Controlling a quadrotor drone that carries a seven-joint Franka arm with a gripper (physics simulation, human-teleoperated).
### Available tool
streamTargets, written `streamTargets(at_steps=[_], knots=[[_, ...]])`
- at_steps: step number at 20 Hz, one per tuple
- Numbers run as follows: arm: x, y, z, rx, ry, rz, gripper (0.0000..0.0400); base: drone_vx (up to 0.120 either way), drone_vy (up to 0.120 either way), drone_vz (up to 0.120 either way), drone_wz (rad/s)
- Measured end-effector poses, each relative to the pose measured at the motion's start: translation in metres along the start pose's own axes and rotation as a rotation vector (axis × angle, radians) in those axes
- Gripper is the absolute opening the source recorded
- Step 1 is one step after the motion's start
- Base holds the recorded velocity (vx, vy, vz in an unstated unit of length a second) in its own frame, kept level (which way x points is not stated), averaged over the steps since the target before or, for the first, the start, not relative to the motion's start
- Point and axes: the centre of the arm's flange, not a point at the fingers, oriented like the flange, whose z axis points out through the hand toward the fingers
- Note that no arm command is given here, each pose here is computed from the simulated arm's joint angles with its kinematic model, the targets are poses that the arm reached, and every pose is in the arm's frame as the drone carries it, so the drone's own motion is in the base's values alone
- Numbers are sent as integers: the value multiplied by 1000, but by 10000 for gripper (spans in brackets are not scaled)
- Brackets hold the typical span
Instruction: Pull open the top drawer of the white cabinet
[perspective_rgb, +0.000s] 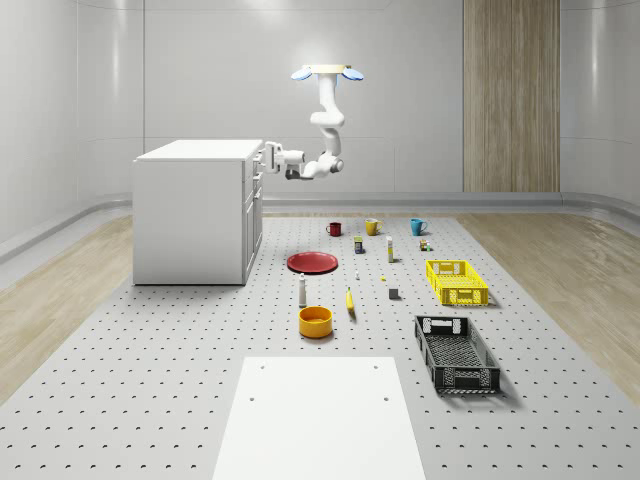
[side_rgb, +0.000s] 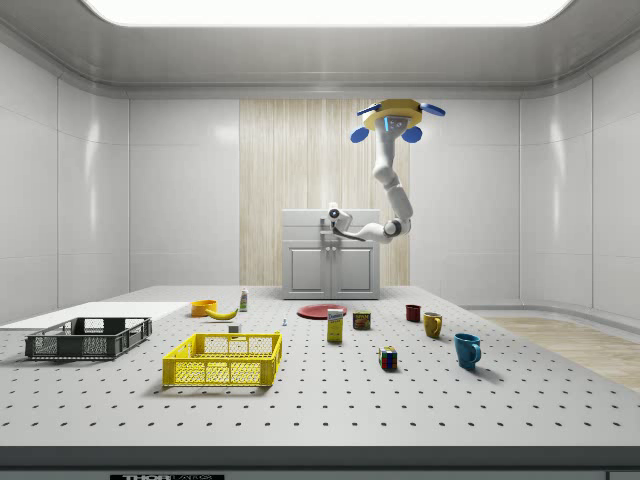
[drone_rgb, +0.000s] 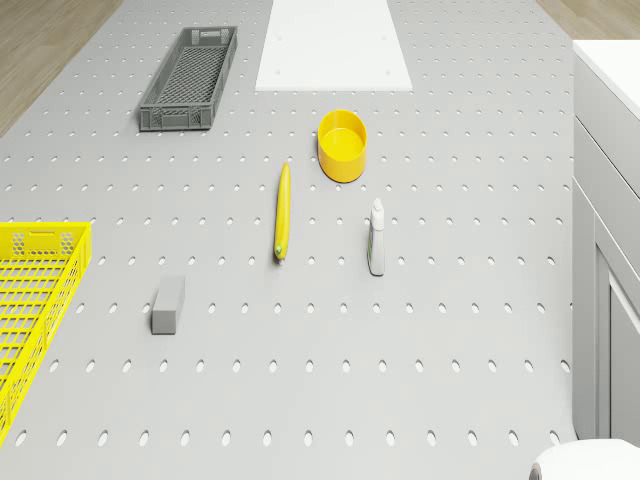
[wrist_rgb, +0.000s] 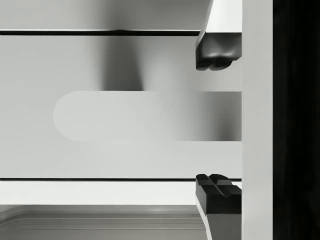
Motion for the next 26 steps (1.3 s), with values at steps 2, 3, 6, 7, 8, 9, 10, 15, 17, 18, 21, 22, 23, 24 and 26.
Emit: streamTargets(at_steps=[2,3,6,7,8,9,10,15,17,18,21,22,23,24,26], knots=[[0,0,0,0,0,0,305,0,0,0,0],[0,0,0,0,0,0,305,0,0,0,0],[-1,-1,0,0,0,0,305,0,0,0,0],[-1,-1,0,0,0,0,305,0,0,0,0],[-1,-1,0,0,0,0,305,0,0,0,0],[-1,-1,0,0,0,0,305,0,0,0,0],[-1,-1,0,0,0,0,261,0,0,0,0],[-2,-2,0,0,0,0,150,0,0,0,0],[-2,-2,0,0,0,0,132,0,0,0,0],[-2,-2,0,0,0,0,126,0,0,0,0],[-2,-2,0,0,0,3,117,0,0,0,0],[-1,-2,0,-2,3,-7,121,0,0,0,0],[3,1,1,-7,4,-20,177,0,0,0,0],[4,0,-1,-24,9,4,215,0,0,0,0],[0,-4,-4,-22,9,13,172,0,0,0,0]])
